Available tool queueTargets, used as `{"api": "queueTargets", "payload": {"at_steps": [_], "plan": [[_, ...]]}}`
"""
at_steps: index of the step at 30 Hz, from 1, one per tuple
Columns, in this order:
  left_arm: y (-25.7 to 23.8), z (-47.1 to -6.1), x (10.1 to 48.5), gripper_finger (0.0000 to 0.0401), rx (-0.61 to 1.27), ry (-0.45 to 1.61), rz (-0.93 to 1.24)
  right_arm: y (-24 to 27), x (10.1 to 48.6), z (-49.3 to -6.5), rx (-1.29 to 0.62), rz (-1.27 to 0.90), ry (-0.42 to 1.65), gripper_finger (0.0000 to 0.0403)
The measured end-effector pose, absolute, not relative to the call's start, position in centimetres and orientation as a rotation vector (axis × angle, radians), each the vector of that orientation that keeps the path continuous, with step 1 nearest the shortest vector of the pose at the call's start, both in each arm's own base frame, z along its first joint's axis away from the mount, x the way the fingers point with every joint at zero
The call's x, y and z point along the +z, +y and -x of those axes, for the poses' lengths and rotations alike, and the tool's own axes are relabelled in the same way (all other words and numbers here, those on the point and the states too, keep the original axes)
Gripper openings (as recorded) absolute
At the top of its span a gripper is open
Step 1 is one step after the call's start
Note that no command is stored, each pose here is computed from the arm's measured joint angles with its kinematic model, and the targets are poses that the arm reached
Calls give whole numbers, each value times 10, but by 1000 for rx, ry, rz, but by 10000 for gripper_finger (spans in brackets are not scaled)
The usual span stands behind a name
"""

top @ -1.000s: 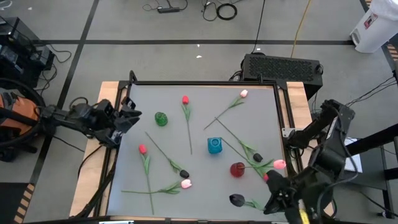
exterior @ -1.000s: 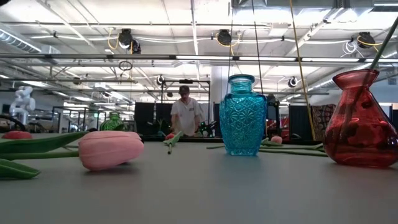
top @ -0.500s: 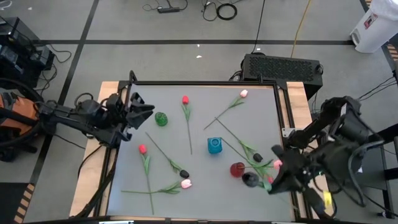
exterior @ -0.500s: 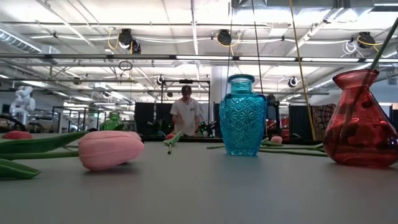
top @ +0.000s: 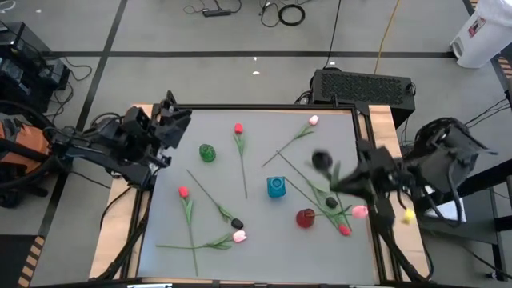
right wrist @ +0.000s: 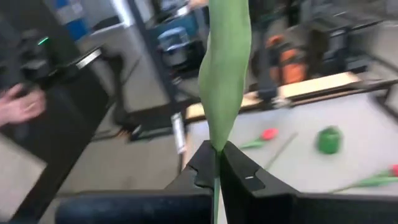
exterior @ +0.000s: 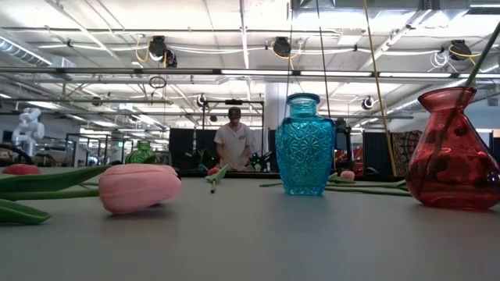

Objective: Sort flowers into vase by color
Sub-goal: Put the bottom black tulip into the green vase

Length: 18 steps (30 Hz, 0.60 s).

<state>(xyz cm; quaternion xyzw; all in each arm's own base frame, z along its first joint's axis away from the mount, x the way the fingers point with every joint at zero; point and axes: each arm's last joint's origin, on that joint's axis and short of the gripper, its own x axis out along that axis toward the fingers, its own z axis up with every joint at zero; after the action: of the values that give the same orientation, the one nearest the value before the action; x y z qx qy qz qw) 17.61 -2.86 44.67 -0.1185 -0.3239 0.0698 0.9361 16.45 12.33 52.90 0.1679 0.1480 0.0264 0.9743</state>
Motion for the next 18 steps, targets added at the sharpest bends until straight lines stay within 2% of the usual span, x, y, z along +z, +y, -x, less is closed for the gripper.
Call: {"api": "queueTargets", "payload": {"at_steps": [11,18], "plan": [[-6,-200,437,112,275,-615,191,75,532,-193,-214,-343,224,0],[2,-218,427,112,264,-580,229,53,532,-220,-339,-368,157,0]]}}
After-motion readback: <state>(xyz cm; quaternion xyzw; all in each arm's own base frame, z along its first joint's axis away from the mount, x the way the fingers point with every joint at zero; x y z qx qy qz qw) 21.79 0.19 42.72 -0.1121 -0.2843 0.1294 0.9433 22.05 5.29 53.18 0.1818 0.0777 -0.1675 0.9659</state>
